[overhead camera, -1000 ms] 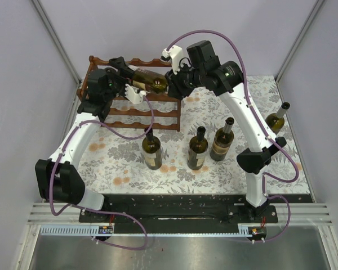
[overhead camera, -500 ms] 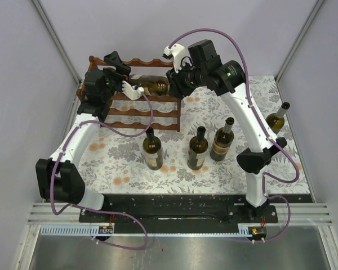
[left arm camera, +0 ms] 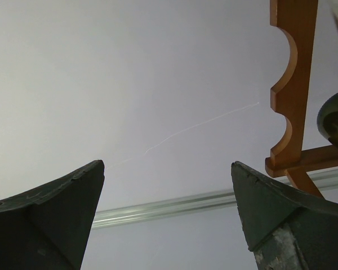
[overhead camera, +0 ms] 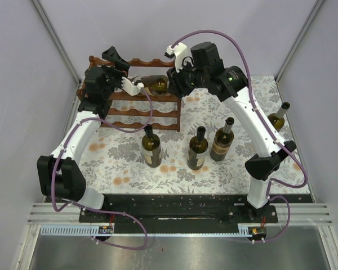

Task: Put the wine bottle on the wine rack
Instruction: Adjust the wine bottle, then place the wine bottle in the wine rack.

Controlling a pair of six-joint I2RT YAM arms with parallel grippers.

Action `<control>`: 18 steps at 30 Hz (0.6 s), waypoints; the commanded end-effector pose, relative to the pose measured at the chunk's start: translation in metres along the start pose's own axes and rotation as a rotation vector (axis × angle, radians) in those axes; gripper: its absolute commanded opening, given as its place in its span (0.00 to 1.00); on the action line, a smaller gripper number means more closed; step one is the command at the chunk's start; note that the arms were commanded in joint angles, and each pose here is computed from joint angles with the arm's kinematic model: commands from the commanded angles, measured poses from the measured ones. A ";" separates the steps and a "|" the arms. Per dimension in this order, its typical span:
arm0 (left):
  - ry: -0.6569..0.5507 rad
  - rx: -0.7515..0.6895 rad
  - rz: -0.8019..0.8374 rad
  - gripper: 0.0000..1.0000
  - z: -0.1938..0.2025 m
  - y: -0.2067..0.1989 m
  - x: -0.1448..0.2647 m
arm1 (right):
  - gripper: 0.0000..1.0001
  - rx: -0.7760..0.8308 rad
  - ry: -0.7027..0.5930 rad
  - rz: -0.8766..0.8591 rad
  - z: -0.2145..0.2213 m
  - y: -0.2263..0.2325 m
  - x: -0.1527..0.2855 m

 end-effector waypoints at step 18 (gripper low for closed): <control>-0.131 0.311 -0.057 0.99 0.024 0.079 0.030 | 0.00 0.065 -0.250 0.031 -0.043 0.010 0.041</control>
Point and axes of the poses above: each gripper's point midway between its finger pads, its own x axis back along the fingers, its own y axis along the line the jaws close on, z = x × y, the point moved 10 cm from there along x, back along the fingers, and after that the axes turned 1 degree about -x, right-handed, at the moved point
